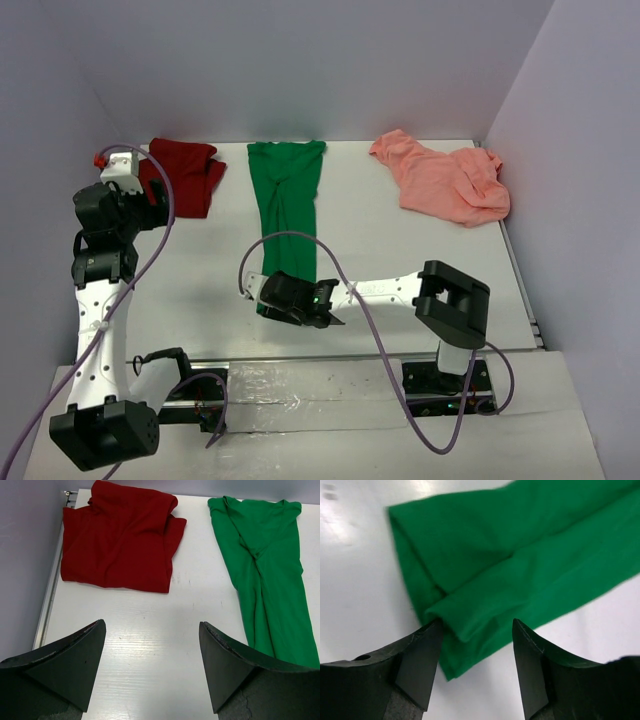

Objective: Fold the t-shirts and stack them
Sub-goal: Fold the tshirt

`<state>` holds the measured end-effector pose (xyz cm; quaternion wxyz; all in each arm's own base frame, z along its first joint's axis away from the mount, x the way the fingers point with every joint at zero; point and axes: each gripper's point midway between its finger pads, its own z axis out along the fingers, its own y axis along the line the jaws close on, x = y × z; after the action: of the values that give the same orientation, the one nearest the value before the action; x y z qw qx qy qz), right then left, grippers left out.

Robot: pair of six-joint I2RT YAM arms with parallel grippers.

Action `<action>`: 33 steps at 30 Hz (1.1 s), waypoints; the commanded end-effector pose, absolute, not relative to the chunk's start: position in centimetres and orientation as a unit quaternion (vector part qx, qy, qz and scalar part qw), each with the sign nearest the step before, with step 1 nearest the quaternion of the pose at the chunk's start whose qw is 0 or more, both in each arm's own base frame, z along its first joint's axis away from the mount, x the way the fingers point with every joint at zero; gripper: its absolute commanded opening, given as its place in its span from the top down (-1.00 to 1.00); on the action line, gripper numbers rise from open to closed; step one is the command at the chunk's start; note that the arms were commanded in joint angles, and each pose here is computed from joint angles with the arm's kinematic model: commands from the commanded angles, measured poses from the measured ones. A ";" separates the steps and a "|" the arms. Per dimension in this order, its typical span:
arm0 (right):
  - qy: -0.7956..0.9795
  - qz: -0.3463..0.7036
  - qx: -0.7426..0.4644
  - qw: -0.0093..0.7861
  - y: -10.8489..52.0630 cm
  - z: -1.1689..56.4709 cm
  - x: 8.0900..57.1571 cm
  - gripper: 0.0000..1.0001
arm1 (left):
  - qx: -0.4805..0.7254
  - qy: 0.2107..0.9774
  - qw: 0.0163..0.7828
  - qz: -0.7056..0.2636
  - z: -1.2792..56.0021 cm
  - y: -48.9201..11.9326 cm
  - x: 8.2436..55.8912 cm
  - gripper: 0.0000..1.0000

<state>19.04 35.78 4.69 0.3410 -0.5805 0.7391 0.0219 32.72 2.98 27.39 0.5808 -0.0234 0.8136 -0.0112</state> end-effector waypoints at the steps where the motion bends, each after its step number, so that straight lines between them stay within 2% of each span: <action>1: 0.735 -0.052 -0.552 0.391 35.0 5.3 22.1 -0.28 | -0.027 0.792 0.610 -0.005 29.3 3.3 32.8 -0.68; 6: 0.732 -0.078 -0.546 0.401 34.3 5.5 22.8 -0.24 | -0.025 0.795 0.606 -0.011 28.9 3.2 32.9 -0.68; 8: 0.730 -0.083 -0.545 0.404 34.2 5.6 22.9 -0.14 | -0.025 0.796 0.605 -0.012 28.9 3.2 33.0 -0.68; 9: 0.730 -0.081 -0.546 0.403 34.2 5.6 22.8 -0.02 | -0.024 0.796 0.605 -0.014 28.9 3.1 33.0 -0.68; 11: 0.730 -0.078 -0.549 0.399 34.4 5.6 22.7 0.92 | -0.023 0.796 0.605 -0.016 29.0 3.0 33.0 -0.68; 12: 0.731 -0.079 -0.553 0.391 34.4 5.3 22.7 1.00 | -0.022 0.796 0.605 -0.018 29.0 3.0 33.0 -0.68; 24: 0.705 -0.081 -0.584 0.394 36.5 4.9 22.3 1.00 | -0.022 0.795 0.606 -0.021 28.9 3.0 32.9 -0.68; 33: 0.617 -0.114 -0.622 0.468 41.2 6.7 21.1 1.00 | -0.026 0.795 0.606 -0.020 28.9 3.2 32.7 -0.68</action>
<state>20.65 37.77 4.22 0.4053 -0.6308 0.6527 -0.1084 32.63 3.03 27.76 0.5864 -0.0232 0.8095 -0.0167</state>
